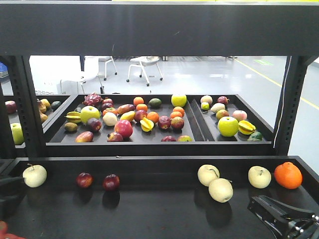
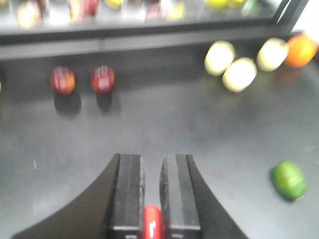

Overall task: Pick snacks and fruit into basket
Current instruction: 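Lift the tomato cluster up from the shelf with the left gripper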

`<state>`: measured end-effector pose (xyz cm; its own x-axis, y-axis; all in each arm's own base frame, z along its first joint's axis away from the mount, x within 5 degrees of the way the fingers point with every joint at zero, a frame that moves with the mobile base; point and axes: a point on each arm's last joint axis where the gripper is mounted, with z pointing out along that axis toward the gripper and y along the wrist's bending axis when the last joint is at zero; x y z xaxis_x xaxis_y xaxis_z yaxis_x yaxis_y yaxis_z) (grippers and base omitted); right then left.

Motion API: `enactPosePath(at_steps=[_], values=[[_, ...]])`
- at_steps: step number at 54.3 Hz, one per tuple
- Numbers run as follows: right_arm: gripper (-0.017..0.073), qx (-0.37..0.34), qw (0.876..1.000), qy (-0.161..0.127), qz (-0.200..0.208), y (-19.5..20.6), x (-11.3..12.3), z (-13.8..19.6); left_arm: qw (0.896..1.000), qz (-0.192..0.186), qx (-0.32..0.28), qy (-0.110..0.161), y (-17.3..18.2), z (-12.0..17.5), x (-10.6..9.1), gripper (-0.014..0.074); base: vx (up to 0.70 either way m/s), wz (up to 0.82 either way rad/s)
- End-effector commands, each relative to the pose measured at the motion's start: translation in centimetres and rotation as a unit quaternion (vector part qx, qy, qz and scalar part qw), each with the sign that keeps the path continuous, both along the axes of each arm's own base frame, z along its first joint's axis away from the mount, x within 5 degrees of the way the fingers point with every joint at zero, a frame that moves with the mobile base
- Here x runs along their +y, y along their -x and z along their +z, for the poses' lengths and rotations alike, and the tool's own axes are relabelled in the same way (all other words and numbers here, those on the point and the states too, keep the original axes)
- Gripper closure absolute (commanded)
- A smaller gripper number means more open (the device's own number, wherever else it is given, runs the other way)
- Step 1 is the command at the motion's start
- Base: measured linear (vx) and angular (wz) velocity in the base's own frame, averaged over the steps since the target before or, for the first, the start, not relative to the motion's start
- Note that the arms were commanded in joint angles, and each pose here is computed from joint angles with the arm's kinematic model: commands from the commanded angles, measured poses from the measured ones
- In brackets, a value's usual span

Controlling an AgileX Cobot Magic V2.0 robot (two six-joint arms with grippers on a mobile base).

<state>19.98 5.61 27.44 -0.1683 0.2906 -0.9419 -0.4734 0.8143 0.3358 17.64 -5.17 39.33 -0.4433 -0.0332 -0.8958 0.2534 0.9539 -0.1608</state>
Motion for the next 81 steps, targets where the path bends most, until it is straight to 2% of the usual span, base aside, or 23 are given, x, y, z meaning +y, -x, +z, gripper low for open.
enactPosePath(at_steps=[1, 11, 27, 38, 43, 51, 81], values=[[0.0568, -0.05, 0.998, -0.021, 0.014, 0.0, 0.2, 1.9, 0.998, -0.001, -0.058, 0.018, 1.8, 2.2, 0.4, 0.0604, 0.0, 0.0], [0.0568, -0.05, 0.998, -0.022, 0.013, 0.0, 0.2, 1.9, 0.997, -0.007, -0.068, 0.023, 4.6, 3.0, 1.0, 0.0604, 0.0, 0.0], [0.0568, -0.05, 0.998, -0.022, 0.013, 0.0, 0.2, 1.9, 0.995, -0.008, -0.099, 0.03, 7.0, 3.7, 1.6, 0.0604, 0.0, 0.0], [0.0568, -0.05, 0.998, -0.022, 0.013, 0.0, 0.2, 1.9, 0.995, -0.003, -0.1, 0.032, 7.4, 1.3, 1.8, 0.0604, 0.0, 0.0], [0.0568, -0.05, 0.998, -0.022, 0.013, 0.0, 0.2, 1.9, 0.992, 0.001, -0.119, 0.039, 7.7, 0.8, 1.9, 0.0604, 0.0, 0.0], [0.0568, -0.05, 0.998, -0.022, 0.013, 0.0, 0.2, 1.9, 0.988, 0.005, -0.144, 0.046, 8.0, 1.0, 2.0, 0.0603, 0.0, 0.0], [0.0568, -0.053, 0.998, -0.016, 0.014, 0.0, 0.2, 1.9, 0.989, 0.004, -0.141, 0.046, 8.0, 0.9, 2.0, 0.0602, 0.0, 0.0]])
